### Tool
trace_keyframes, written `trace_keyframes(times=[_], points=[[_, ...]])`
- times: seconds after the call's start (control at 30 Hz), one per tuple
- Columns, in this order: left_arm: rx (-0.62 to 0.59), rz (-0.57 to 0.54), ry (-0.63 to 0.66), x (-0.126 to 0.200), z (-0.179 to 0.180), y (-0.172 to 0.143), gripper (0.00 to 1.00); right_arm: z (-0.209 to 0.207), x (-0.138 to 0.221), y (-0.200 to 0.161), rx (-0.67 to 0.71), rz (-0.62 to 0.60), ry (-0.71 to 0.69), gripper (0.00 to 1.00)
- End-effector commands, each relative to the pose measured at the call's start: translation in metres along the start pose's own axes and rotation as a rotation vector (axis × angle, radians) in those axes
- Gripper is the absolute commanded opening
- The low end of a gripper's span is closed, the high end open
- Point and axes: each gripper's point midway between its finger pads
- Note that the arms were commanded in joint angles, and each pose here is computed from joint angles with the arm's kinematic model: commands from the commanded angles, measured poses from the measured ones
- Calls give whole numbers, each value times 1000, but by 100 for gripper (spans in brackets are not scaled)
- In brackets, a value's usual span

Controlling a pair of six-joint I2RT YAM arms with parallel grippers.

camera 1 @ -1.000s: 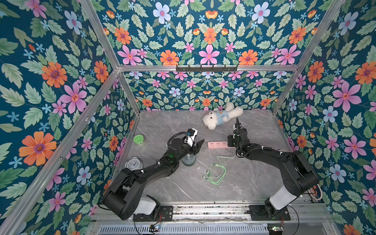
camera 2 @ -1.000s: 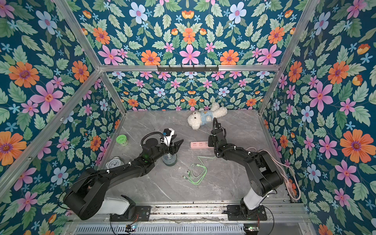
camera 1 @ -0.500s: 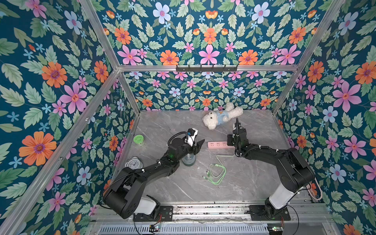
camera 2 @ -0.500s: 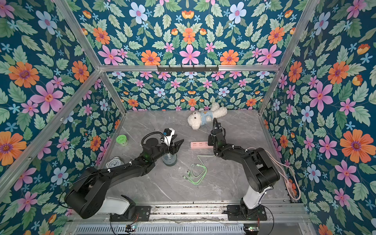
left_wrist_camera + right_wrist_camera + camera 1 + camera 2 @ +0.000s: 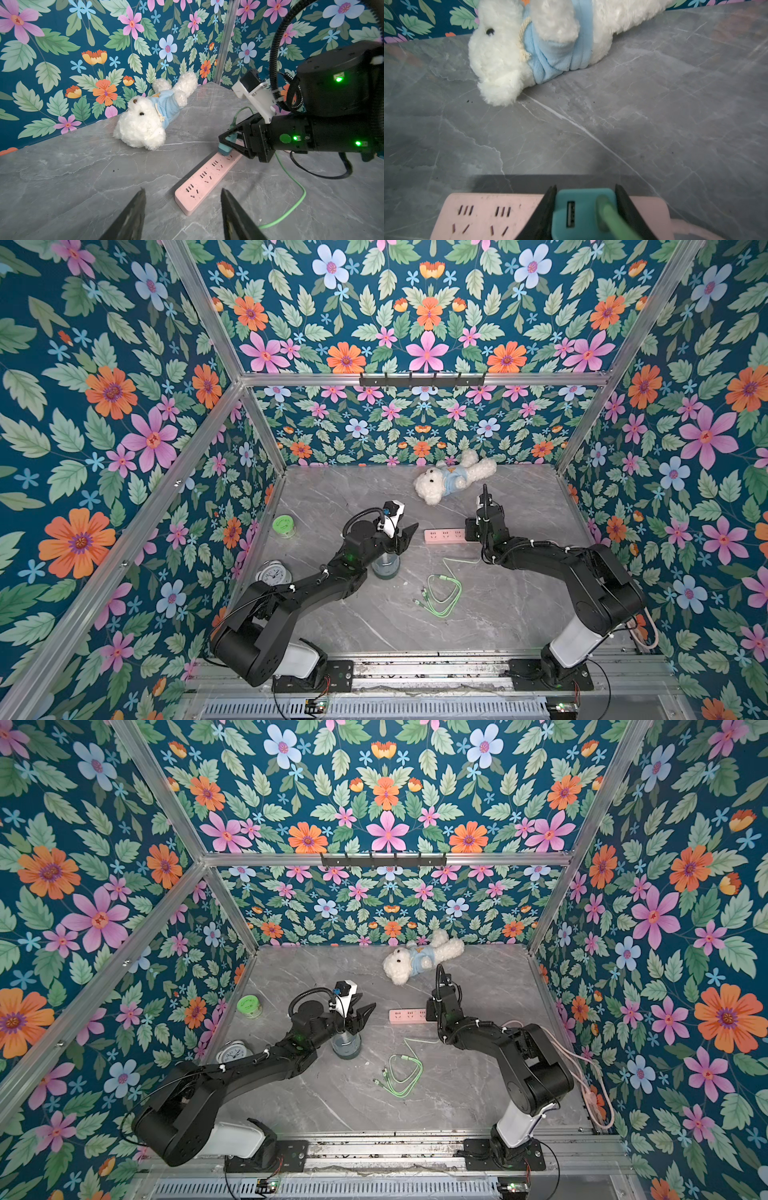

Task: Charge the cordless meat grinders
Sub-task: Insert the plug into the socket.

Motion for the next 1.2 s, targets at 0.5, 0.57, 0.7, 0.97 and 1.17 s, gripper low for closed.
trace_keyframes(times=[0.5,0.57,0.7,0.97,1.17], points=[[-14,-7,4,0,1,5,60,-6,11,-116,92,316,-72,13],[-13,-7,3,0,1,6,60,-6,13,-118,59,317,-60,14],[-13,-1,8,1,1,7,60,-7,13,-126,15,359,-42,14],[-4,-7,24,4,3,12,60,-3,17,-111,20,322,-28,22],[-28,8,51,7,7,11,62,18,34,-58,17,231,53,42]])
Point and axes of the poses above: each gripper's point midway between its finger pads, its own x axis back along the fingers, its own z axis along the line the jaws close on, y = z × x, and after that the axes turned 2 degrees about x, right-handed
